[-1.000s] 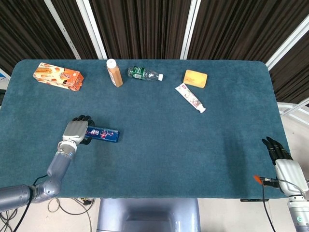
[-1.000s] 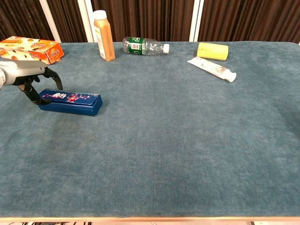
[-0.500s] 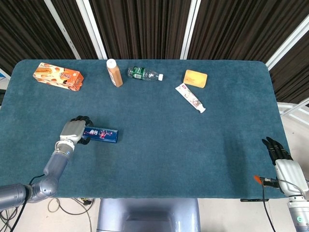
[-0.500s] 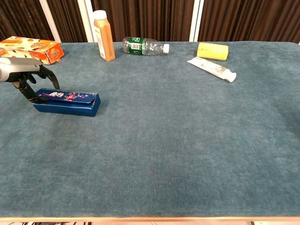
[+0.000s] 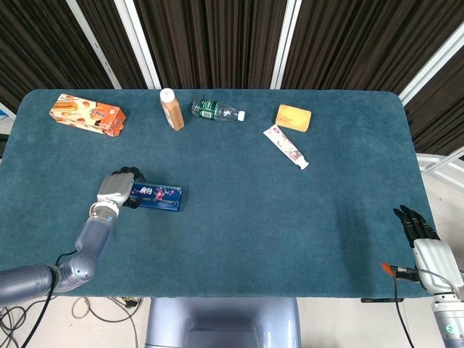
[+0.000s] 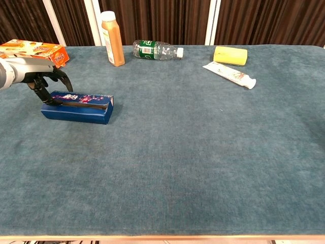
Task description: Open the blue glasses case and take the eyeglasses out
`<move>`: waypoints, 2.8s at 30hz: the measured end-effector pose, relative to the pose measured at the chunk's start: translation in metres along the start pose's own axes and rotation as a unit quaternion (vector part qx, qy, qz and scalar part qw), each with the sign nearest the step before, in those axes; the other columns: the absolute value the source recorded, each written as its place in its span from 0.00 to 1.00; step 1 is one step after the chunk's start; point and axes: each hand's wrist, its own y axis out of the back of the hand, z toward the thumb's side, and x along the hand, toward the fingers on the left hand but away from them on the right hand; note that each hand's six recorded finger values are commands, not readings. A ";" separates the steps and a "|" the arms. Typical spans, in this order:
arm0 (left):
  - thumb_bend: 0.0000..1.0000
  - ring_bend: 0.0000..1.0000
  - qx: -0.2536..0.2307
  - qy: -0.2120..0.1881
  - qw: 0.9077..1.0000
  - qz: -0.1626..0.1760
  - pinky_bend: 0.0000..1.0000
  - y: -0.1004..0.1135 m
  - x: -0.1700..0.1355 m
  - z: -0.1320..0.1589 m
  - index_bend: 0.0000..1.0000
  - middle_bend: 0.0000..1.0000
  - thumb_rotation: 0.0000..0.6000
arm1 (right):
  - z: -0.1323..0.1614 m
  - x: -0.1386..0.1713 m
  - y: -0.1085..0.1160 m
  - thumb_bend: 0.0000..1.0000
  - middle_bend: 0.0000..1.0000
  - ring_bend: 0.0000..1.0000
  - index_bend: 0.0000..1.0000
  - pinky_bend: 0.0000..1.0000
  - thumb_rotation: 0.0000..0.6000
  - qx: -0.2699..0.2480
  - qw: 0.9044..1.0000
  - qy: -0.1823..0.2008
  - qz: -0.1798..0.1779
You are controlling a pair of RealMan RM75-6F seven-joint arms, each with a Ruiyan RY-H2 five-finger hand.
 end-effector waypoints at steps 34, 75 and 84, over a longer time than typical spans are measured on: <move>0.35 0.04 0.039 0.035 0.997 0.059 0.13 0.011 0.032 -0.006 0.23 0.12 1.00 | -0.001 0.000 0.000 0.16 0.00 0.00 0.00 0.19 1.00 -0.002 1.000 -0.005 0.000; 0.35 0.62 0.110 -0.016 0.991 0.067 0.74 0.010 -0.051 -0.051 0.22 0.68 1.00 | -0.001 0.003 0.001 0.16 0.00 0.00 0.00 0.19 1.00 -0.002 1.000 -0.004 -0.001; 0.35 0.70 0.115 -0.017 0.993 0.027 0.82 -0.011 -0.046 -0.051 0.22 0.77 1.00 | -0.001 0.003 0.001 0.16 0.00 0.00 0.00 0.19 1.00 -0.003 1.000 -0.005 0.000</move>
